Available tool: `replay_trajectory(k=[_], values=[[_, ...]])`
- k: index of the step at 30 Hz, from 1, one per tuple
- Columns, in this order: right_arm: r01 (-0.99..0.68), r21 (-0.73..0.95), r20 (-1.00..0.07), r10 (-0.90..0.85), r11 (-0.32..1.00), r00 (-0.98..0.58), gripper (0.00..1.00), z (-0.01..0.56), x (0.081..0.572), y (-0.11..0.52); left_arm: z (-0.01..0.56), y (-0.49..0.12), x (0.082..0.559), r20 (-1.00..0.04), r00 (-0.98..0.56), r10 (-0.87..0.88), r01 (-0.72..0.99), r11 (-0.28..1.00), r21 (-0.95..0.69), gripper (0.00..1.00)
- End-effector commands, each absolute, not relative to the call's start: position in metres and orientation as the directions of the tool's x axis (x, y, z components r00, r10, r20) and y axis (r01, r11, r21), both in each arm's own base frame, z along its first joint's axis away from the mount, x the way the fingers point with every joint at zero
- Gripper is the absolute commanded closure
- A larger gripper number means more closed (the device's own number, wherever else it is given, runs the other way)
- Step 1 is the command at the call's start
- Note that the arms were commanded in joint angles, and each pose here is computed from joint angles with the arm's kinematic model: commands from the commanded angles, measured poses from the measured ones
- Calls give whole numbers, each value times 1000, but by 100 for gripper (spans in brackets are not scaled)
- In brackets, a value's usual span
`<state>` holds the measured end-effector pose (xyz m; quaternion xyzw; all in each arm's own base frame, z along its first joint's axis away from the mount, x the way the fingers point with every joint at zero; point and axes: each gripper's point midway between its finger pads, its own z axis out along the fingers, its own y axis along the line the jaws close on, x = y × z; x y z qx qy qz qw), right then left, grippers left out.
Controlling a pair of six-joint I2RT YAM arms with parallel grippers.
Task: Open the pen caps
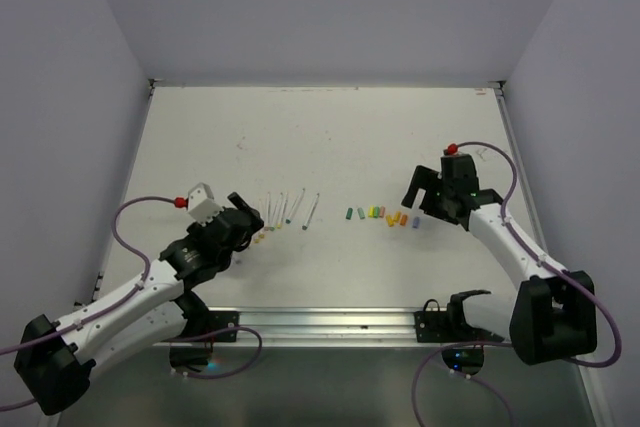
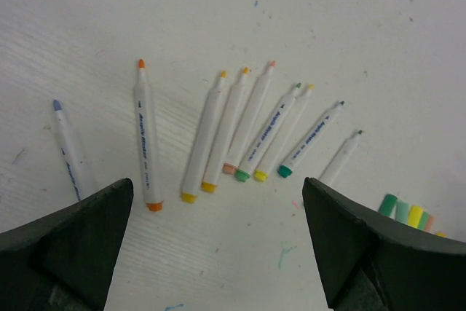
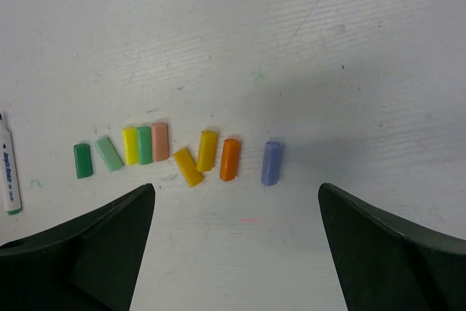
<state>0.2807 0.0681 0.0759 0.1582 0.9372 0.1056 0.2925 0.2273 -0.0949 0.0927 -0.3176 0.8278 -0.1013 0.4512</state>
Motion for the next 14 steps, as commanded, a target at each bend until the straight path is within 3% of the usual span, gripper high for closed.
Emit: replay_trajectory(k=[1,6,14], values=[[197,303,-540,338,933,-771,1,98,275,69,114,-124,232,-649,-440,-621,-296,782,-548,0],[119,392,-521,326,912,-789,1,98,253,86,118,-160,224,-568,-515,-641,-140,717,-683,0],[24,556,-518,368,831,-772,1,110,228,112,128,-195,215,-535,-588,-606,40,639,-768,0]])
